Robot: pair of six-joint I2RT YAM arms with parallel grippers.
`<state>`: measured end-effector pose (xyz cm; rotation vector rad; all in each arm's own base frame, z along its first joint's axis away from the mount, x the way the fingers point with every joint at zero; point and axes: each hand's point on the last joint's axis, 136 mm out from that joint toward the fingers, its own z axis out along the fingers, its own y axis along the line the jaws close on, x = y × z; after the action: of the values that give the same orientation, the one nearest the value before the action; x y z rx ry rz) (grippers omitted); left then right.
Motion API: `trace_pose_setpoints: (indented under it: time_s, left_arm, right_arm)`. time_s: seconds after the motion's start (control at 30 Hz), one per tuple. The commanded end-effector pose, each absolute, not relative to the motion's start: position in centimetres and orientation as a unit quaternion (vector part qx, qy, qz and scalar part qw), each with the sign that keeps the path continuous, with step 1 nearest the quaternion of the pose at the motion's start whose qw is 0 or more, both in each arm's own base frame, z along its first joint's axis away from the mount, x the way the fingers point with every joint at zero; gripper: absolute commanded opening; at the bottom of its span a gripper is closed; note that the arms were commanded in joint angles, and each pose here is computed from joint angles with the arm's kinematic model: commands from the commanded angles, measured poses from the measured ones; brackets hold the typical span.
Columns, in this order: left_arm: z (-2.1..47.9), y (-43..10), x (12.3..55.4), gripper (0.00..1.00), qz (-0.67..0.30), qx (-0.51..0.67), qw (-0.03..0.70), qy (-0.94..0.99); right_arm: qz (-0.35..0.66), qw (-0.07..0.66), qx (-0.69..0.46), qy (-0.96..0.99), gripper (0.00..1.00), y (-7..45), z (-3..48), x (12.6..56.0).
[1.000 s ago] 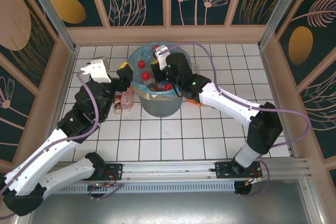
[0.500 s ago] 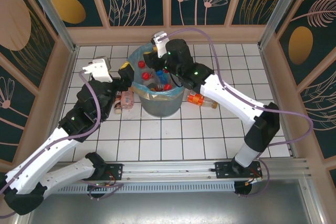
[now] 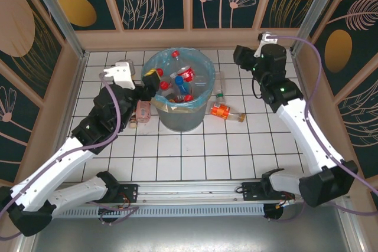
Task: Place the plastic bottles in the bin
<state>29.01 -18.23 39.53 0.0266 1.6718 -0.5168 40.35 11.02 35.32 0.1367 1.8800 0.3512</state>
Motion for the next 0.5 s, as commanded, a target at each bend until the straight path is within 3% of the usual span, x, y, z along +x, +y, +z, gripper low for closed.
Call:
trace_pose_setpoints:
  time_s: [0.0,0.13,0.47]
  left_arm:
    - [42.0,-24.2,26.7,0.74,-0.347,0.138,0.616,0.693]
    - [41.8,-29.2,24.6,0.74,-0.412,0.23,0.563,0.678]
    - [36.7,-36.4,22.6,0.75,-0.414,0.318,0.475,0.709]
  right_arm:
    - [0.15,0.479,0.059,0.863,0.73,11.1,27.4,41.7]
    - [0.135,0.431,0.06,0.89,0.79,11.5,22.0,44.4]
    - [0.155,0.346,0.053,0.924,0.9,14.8,13.0,49.2]
